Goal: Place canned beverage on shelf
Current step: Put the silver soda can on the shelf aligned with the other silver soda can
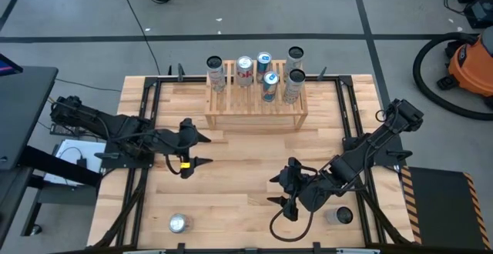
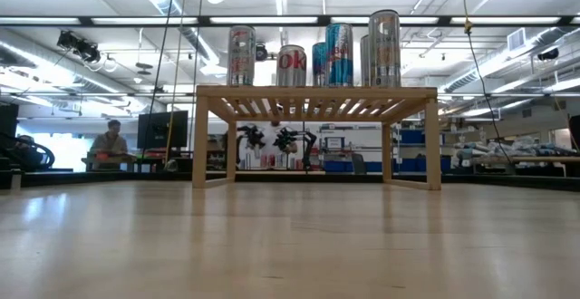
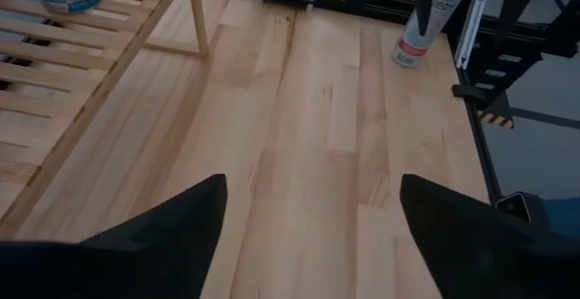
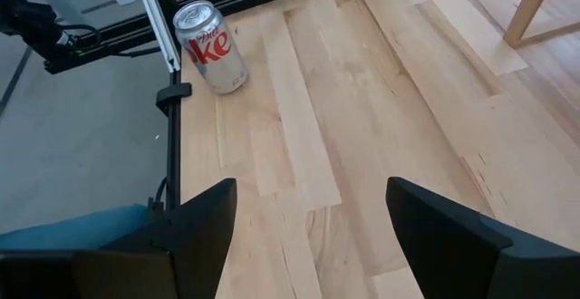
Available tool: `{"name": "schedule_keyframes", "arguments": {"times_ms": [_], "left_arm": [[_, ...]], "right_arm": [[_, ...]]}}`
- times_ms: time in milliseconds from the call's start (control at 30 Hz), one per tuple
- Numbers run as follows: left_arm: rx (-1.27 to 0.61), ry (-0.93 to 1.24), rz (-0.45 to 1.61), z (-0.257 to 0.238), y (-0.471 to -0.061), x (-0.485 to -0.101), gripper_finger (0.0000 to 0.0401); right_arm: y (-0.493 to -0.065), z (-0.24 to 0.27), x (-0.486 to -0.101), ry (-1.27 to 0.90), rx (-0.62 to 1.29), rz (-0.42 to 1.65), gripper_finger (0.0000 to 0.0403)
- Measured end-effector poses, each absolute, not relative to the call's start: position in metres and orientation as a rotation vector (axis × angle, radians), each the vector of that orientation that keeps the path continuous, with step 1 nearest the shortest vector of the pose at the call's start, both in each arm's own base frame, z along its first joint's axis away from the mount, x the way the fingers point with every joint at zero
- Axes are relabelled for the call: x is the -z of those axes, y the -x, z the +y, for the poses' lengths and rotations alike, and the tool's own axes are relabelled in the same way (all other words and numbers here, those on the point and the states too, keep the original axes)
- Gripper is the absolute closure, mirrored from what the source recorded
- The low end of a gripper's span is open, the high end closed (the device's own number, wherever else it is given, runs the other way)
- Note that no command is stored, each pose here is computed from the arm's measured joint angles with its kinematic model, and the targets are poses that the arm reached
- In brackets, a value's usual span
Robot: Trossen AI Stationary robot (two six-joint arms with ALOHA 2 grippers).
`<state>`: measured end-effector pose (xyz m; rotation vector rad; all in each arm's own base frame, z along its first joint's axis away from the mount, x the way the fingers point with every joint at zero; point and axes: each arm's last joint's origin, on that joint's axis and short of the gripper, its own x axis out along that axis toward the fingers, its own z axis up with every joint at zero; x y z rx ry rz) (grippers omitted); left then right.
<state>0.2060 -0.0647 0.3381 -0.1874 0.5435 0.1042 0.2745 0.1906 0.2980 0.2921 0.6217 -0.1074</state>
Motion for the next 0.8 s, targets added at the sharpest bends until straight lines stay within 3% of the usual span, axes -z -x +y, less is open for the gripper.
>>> {"name": "schedule_keyframes", "arguments": {"times_ms": [200, 400, 800], "left_arm": [[-0.11, 0.176, 0.585, -0.064, -0.2036, -0.3346, 0.0006], [-0.087, 0.284, 0.58, -0.0658, -0.2045, -0.3359, 0.0011], [-0.065, 0.214, 0.553, -0.0662, -0.206, -0.3381, 0.0012]], "right_arm": [[-0.2745, 0.1906, -0.298, -0.292, 0.107, 0.622, 0.0111], [-0.2745, 0.1906, -0.298, -0.292, 0.109, 0.621, 0.0111], [-0.2752, 0.1917, -0.2989, -0.307, 0.088, 0.619, 0.0111]]}}
